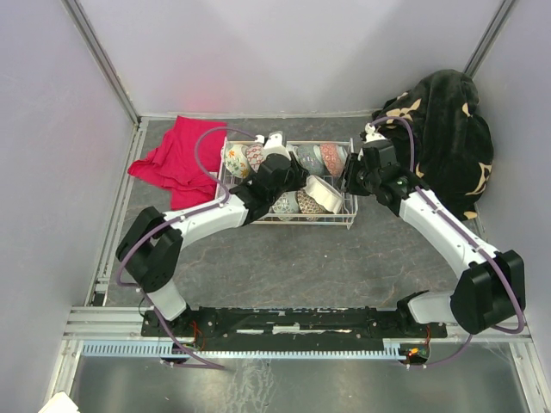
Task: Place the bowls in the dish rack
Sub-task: Adjust the bowl in the dish rack.
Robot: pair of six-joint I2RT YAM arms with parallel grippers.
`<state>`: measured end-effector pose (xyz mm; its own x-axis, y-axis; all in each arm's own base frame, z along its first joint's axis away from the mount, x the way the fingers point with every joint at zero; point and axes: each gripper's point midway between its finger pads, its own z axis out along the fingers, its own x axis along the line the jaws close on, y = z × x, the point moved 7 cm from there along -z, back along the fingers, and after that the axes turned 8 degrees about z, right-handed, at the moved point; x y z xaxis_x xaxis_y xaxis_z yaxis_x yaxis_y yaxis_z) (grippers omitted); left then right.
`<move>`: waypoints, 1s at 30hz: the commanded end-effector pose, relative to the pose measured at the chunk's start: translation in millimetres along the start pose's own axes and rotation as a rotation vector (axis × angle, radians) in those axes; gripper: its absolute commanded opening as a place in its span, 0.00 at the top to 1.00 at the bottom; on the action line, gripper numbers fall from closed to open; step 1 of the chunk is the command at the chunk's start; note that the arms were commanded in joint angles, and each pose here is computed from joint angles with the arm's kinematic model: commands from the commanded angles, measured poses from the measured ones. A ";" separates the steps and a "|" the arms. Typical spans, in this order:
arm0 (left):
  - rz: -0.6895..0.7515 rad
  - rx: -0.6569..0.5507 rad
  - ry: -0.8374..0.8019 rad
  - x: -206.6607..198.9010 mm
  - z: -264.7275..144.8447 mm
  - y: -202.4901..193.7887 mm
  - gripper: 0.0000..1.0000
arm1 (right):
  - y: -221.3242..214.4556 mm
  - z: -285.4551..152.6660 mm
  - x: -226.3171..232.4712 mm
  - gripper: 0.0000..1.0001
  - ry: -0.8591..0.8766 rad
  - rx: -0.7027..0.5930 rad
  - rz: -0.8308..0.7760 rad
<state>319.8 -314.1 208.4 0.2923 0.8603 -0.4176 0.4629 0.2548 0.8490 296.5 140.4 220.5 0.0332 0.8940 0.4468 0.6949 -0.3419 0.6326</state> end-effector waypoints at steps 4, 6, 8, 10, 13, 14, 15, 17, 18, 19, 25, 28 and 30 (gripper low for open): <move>0.050 -0.008 -0.051 -13.4 12.4 12.7 0.80 | 8.9 -2.7 0.5 0.58 -0.034 -0.038 -0.009; 0.053 0.001 -0.054 -13.9 15.1 10.8 0.80 | 5.3 -0.1 -1.4 0.59 -0.041 -0.019 -0.011; 0.053 0.007 -0.060 -14.9 16.6 10.4 0.80 | 2.0 1.9 -2.7 0.61 -0.041 -0.005 -0.013; 0.054 0.013 -0.068 -16.3 17.6 9.3 0.81 | -1.1 2.7 -3.6 0.61 -0.037 0.006 -0.011; 0.055 0.024 -0.078 -17.1 19.3 6.7 0.81 | -5.2 1.7 -5.1 0.62 -0.032 0.015 -0.013; 0.054 0.026 -0.080 -17.5 19.9 6.2 0.81 | -7.3 1.5 -5.8 0.62 -0.032 0.020 -0.015; 0.053 0.029 -0.083 -17.2 20.7 5.3 0.81 | -8.3 1.0 -6.6 0.62 -0.032 0.022 -0.015; 0.050 0.034 -0.095 -18.4 21.8 3.5 0.82 | -10.7 -0.1 -8.3 0.62 -0.033 0.026 -0.017; 0.047 0.036 -0.104 -19.8 22.2 2.4 0.82 | -11.2 -0.8 -8.6 0.63 -0.031 0.027 -0.019; 0.044 0.038 -0.112 -20.3 22.9 1.9 0.82 | -11.8 -1.9 -8.6 0.63 -0.029 0.028 -0.019; 0.035 0.050 -0.159 -27.8 25.5 -0.5 0.83 | -17.5 -4.8 -10.6 0.64 -0.020 0.039 -0.023; 0.035 0.052 -0.176 -31.3 26.1 -1.2 0.84 | -19.0 -3.5 -11.4 0.64 -0.021 0.044 -0.024; 0.036 0.057 -0.185 -33.8 26.4 -2.8 0.84 | -20.3 -2.9 -11.2 0.64 -0.021 0.048 -0.027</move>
<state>330.1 -339.6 200.0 0.3714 0.8157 -0.4434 0.5171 0.2149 0.8285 284.2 133.4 198.8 0.0668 0.9122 0.4042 0.7336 -0.3195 0.5998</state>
